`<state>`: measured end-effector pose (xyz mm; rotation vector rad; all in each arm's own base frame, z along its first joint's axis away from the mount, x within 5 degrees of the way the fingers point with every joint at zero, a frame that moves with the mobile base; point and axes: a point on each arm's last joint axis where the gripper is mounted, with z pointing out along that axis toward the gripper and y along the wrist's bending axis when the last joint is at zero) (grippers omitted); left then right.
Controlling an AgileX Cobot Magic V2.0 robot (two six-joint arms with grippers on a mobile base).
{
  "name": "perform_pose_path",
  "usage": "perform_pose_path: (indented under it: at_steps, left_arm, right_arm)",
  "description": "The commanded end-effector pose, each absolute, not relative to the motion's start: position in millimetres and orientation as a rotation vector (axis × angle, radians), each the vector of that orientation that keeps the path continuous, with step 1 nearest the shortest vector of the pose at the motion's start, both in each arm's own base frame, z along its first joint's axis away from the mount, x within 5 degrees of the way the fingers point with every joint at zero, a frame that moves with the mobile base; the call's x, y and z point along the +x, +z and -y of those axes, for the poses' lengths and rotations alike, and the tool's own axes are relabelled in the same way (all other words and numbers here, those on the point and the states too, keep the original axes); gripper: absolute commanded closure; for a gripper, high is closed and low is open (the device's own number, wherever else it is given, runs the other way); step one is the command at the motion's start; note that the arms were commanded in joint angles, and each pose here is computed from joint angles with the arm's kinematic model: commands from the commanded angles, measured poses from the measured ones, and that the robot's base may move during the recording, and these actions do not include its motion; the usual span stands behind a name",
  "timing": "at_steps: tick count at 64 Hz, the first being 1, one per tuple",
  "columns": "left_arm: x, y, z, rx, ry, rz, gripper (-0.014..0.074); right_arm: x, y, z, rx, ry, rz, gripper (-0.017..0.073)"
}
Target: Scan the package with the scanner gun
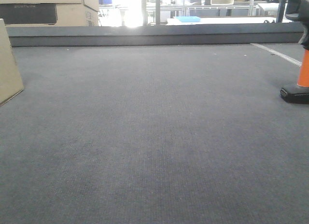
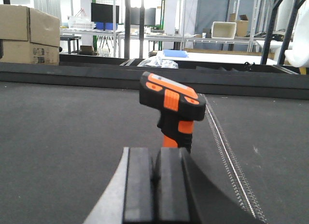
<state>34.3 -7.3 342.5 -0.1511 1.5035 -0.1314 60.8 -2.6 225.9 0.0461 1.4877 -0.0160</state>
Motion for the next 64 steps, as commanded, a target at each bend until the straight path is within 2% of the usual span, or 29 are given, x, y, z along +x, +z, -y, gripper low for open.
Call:
perform_pose_path:
  at_steps: [1,64]
  left_arm:
    - [33.1,344.1,6.9,-0.152,-0.124,-1.482,0.0704]
    - [33.1,344.1,6.9,-0.152,-0.124,-1.482,0.0704]
  right_arm:
    - [59.2,218.7,3.0,0.043,-0.026,-1.438,0.072]
    - [55.8,215.8,2.2,0.029,-0.029,-1.454,0.072]
